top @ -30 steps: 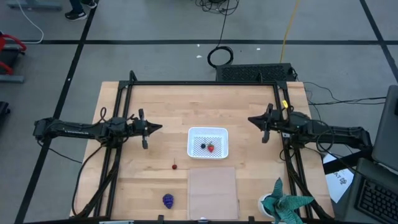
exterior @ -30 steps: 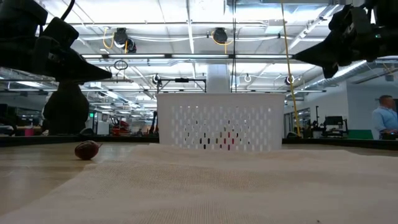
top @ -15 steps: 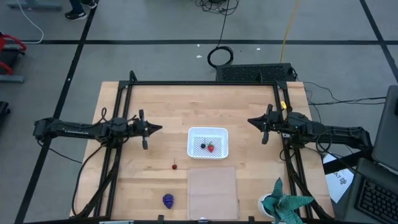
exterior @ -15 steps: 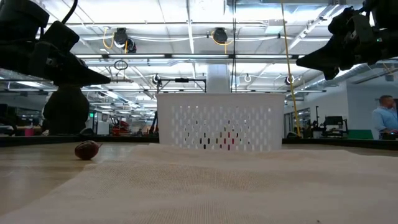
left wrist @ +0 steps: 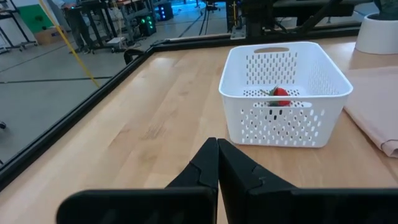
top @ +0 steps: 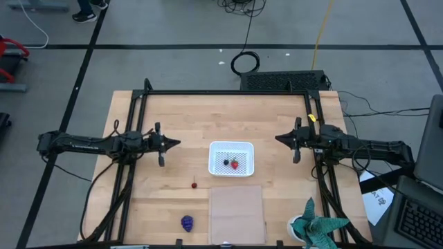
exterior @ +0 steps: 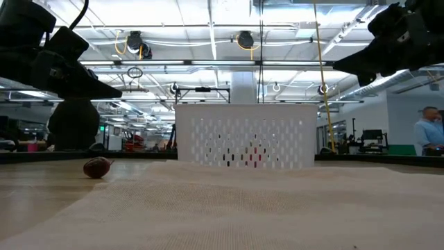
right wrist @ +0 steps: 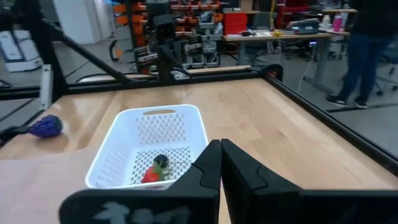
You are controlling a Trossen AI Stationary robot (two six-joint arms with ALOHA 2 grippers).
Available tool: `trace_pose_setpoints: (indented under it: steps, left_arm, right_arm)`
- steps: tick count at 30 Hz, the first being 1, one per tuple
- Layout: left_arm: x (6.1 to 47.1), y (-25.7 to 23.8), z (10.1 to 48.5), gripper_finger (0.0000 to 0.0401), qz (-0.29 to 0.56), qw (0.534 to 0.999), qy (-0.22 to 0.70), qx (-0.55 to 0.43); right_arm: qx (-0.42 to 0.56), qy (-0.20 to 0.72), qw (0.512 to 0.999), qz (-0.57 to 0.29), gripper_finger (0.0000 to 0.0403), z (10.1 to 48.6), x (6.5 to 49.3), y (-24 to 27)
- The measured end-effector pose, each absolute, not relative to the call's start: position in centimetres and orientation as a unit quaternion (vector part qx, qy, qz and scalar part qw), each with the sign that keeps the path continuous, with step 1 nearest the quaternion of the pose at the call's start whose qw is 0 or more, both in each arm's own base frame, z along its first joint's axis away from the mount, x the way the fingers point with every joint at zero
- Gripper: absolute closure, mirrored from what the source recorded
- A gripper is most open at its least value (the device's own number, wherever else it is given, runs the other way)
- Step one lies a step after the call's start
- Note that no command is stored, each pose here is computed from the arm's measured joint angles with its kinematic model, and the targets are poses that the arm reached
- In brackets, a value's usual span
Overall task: Pick and placing Produce into tupperware
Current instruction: Put the purple grapes into the white bin
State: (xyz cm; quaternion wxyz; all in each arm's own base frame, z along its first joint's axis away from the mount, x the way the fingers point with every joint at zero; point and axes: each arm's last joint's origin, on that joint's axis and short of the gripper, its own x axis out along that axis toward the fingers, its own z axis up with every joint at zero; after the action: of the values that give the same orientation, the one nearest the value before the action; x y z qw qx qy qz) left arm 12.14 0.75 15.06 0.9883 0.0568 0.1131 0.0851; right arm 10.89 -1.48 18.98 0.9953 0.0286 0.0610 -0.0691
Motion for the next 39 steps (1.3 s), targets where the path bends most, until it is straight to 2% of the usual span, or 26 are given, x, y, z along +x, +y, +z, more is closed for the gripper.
trace_pose_setpoints:
  steps: [7, 26, 39]
  left_arm:
    - [12.1, 0.7, 14.9, 0.0398, 0.081, 0.988, 0.120, 0.056]
    - [12.2, -1.7, 15.5, 0.0398, -0.085, 0.992, 0.097, 0.010]
    - [12.0, -4.5, 18.2, 0.0398, -0.095, 0.987, 0.127, 0.012]
  right_arm:
    - [0.029, 0.054, 0.996, -0.068, 0.0403, 19.1, 10.9, -1.5]
    - [0.036, 0.051, 0.996, -0.069, 0.0403, 19.2, 10.9, -1.5]
    - [0.041, 0.054, 0.995, -0.069, 0.0403, 19.1, 10.9, -1.5]
